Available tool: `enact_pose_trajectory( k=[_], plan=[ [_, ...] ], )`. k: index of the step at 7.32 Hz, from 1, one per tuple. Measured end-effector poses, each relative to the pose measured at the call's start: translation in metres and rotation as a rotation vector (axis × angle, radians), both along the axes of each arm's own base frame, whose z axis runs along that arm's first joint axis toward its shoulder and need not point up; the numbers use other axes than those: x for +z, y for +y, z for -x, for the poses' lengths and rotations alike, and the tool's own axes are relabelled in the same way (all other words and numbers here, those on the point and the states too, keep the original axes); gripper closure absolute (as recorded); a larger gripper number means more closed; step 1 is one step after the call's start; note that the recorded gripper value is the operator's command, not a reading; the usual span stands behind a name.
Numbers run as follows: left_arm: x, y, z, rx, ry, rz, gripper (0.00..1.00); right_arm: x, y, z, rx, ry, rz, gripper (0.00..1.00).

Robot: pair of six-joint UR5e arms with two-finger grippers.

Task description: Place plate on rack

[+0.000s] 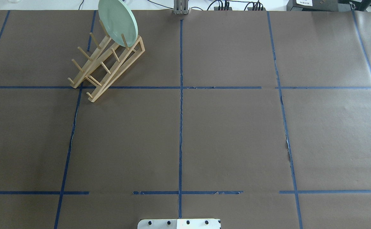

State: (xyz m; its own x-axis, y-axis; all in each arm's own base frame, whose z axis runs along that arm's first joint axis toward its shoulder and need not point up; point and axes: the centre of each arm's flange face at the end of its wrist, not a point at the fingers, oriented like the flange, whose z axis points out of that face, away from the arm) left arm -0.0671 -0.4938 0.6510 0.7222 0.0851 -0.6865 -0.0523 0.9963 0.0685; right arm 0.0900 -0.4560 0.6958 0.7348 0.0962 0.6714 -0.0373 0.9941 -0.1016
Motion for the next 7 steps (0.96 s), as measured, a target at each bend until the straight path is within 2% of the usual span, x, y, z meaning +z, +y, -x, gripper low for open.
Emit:
enact_pose_trajectory(
  k=[7],
  plan=[
    [-0.0004,0.0016,-0.0051,0.005,0.065,0.012,0.0,0.0001,0.0,0.0,0.0,0.0,0.0,0.0]
  ],
)
